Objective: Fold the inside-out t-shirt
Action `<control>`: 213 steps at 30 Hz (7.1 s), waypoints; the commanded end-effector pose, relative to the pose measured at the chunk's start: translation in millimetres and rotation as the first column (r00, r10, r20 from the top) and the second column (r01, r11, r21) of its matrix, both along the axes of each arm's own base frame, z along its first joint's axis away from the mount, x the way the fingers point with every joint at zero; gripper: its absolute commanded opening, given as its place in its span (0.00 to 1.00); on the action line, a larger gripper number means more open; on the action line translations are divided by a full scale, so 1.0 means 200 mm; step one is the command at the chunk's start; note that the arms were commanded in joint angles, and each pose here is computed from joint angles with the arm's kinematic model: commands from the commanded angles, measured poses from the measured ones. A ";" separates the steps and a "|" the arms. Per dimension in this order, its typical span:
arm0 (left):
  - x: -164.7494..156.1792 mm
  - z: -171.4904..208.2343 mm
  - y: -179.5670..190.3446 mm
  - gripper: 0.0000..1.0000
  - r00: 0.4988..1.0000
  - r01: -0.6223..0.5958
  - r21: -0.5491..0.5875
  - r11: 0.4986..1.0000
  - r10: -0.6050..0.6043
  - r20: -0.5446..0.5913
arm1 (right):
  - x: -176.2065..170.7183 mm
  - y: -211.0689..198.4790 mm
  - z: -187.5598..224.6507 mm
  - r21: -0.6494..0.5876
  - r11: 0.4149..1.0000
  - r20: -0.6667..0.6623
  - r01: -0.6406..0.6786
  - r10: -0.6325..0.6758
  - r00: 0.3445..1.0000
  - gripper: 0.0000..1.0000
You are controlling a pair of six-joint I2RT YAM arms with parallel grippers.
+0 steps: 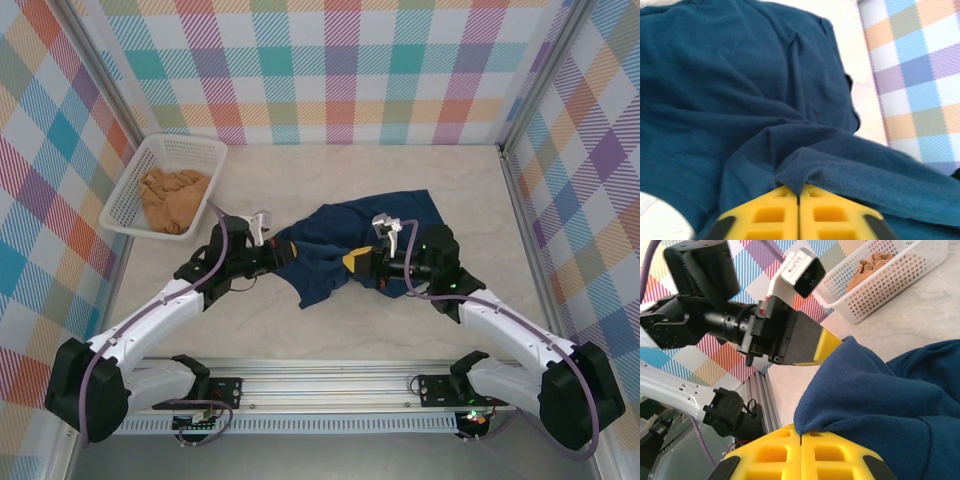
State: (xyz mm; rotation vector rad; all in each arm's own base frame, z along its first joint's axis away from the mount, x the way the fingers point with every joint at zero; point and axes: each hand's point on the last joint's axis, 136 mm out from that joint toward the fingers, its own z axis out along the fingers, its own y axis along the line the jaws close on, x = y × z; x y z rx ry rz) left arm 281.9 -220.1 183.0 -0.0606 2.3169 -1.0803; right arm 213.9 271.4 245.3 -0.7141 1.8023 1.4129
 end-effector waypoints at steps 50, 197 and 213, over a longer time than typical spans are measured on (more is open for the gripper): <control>-0.37 0.45 -0.47 0.00 0.783 0.577 -0.059 0.815 -0.531 0.323 | 0.15 -0.24 -0.18 -0.405 0.855 0.120 0.325 -0.302 0.946 0.14; 0.03 -0.32 -0.13 0.66 0.887 0.081 0.686 0.723 -0.366 0.282 | 0.28 -0.03 0.05 -0.236 0.962 -0.313 0.136 -0.208 0.927 0.00; 0.15 -0.19 -0.25 0.40 0.852 0.102 0.625 0.774 -0.392 0.347 | 0.26 -0.04 0.03 -0.237 0.962 -0.314 0.133 -0.206 0.927 0.00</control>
